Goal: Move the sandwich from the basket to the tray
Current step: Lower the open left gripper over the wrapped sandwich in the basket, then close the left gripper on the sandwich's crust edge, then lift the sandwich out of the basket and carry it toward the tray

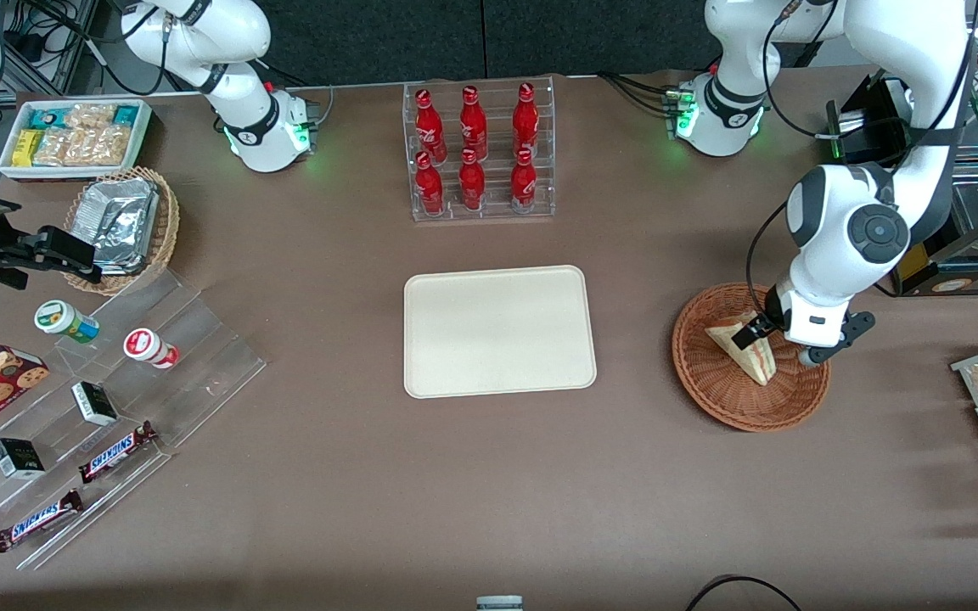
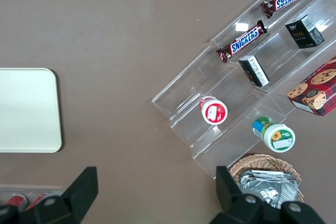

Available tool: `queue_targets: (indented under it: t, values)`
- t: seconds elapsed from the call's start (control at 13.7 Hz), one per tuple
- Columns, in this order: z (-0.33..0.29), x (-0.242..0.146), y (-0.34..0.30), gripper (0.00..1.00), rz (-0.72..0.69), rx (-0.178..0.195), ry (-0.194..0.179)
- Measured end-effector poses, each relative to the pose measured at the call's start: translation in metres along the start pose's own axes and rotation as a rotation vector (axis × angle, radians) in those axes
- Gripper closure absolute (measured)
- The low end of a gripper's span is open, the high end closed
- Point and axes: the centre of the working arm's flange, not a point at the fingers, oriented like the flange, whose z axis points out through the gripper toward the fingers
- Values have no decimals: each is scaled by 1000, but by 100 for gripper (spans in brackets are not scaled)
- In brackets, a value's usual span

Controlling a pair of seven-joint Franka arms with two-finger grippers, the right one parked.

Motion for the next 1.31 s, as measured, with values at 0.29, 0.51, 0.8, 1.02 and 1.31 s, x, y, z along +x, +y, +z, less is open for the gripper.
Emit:
queue_targets:
  t: [0.29,0.51,0.8,1.02,1.31]
  values:
    - [17,-3,-2,0,-25,20,-26]
    - [30,-4,-3,0,-30,32,-41]
    - [48,-5,-3,12,-51,40,-62]
    - [49,-5,-3,47,-74,41,-65]
    - [32,4,3,70,-75,76,-104]
